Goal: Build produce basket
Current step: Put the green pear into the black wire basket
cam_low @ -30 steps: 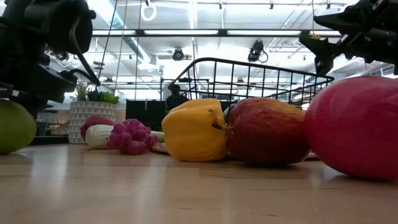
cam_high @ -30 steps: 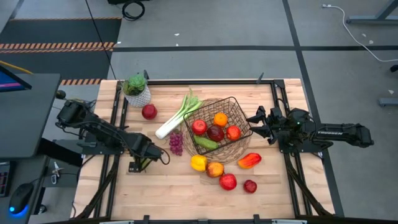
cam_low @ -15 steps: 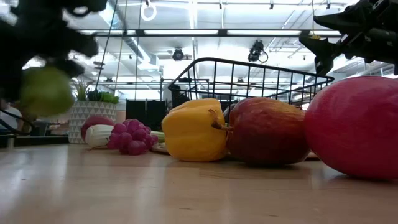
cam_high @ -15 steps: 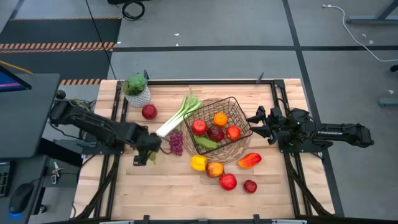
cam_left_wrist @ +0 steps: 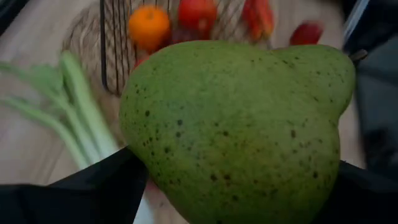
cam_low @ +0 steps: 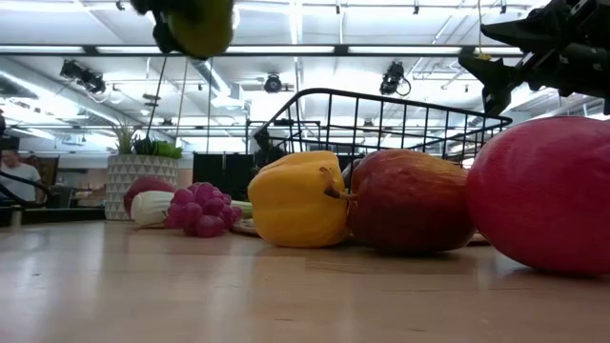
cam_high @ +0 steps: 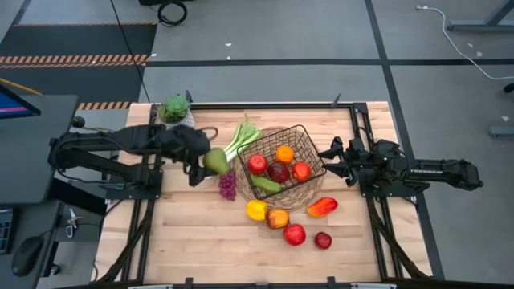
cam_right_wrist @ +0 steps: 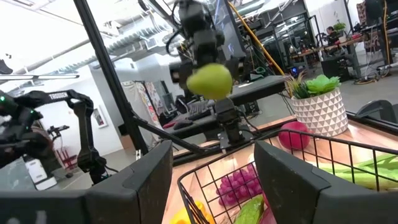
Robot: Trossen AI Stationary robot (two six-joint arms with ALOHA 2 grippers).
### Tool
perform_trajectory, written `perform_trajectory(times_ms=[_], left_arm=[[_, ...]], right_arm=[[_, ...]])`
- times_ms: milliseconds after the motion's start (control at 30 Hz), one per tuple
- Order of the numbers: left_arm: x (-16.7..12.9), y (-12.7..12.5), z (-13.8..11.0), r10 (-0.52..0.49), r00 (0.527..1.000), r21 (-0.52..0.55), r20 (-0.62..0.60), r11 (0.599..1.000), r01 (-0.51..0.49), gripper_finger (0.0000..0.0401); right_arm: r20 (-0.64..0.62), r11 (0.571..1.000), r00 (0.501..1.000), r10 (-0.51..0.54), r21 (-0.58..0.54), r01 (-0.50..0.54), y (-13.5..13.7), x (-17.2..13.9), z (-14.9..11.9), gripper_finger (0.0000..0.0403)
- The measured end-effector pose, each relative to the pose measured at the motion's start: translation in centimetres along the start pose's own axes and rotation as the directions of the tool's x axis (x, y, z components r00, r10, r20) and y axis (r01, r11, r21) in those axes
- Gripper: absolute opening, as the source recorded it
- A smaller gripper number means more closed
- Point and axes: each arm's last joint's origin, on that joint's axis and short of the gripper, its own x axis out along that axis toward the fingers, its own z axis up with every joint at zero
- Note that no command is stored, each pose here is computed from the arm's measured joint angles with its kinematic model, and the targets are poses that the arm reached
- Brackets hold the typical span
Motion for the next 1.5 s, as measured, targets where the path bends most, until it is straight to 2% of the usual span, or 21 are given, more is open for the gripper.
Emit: perform_trajectory(times_ms=[167, 333, 400, 533, 733, 1067, 1167, 1267, 1367, 1500], left_arm=[[-0.6, 0.1, 1.9, -0.105, 0.984, -0.147, 0.143, 0.981, 0.126, 0.0344], [-0.9, -0.3, 3.3, -0.192, 0.943, -0.175, 0.271, 0.954, 0.244, 0.0345], [-1.1, -0.5, 3.7, -0.233, 0.921, -0.154, 0.314, 0.944, 0.291, 0.0345], [-1.6, -1.3, 4.5, -0.322, 0.865, -0.046, 0.384, 0.929, 0.367, 0.0346], [-2.0, -2.2, 4.9, -0.444, 0.800, 0.099, 0.403, 0.890, 0.444, 0.0346], [-2.1, -2.3, 5.1, -0.450, 0.790, 0.098, 0.416, 0.886, 0.453, 0.0346], [-1.9, -2.2, 4.9, -0.441, 0.806, 0.183, 0.396, 0.898, 0.401, 0.0346], [-1.5, -2.0, 4.3, -0.404, 0.847, 0.377, 0.346, 0.886, 0.269, 0.0346], [-1.1, -1.7, 3.7, -0.326, 0.896, 0.558, 0.300, 0.822, 0.112, 0.0346], [-0.9, -1.3, 3.3, -0.228, 0.933, 0.721, 0.278, 0.692, -0.046, 0.0346]], right_arm=[[0.000, 1.000, 1.000, 0.000, 0.000, 0.000, 0.0, 0.0, 0.0, 0.0231], [0.000, 1.000, 1.000, 0.000, 0.000, 0.000, 0.0, 0.0, 0.0, 0.0231], [0.000, 1.000, 1.000, 0.000, 0.000, 0.000, 0.0, 0.0, 0.0, 0.0231], [-0.001, 1.000, 1.000, 0.000, 0.000, 0.000, 0.0, 0.0, 0.0, 0.0231], [0.000, 1.000, 1.000, 0.000, 0.000, 0.000, 0.0, 0.0, 0.0, 0.0231], [0.000, 1.000, 1.000, 0.000, 0.000, 0.000, 0.0, 0.0, 0.0, 0.0231], [0.000, 1.000, 1.000, 0.000, 0.000, 0.000, 0.0, 0.0, 0.0, 0.0231], [0.000, 1.000, 1.000, 0.000, 0.000, 0.000, 0.0, 0.0, 0.0, 0.0231], [0.000, 1.000, 1.000, 0.000, 0.000, 0.000, 0.0, 0.0, 0.0, 0.0231], [-0.001, 1.000, 1.000, 0.000, 0.000, 0.000, 0.0, 0.0, 0.0, 0.0231]])
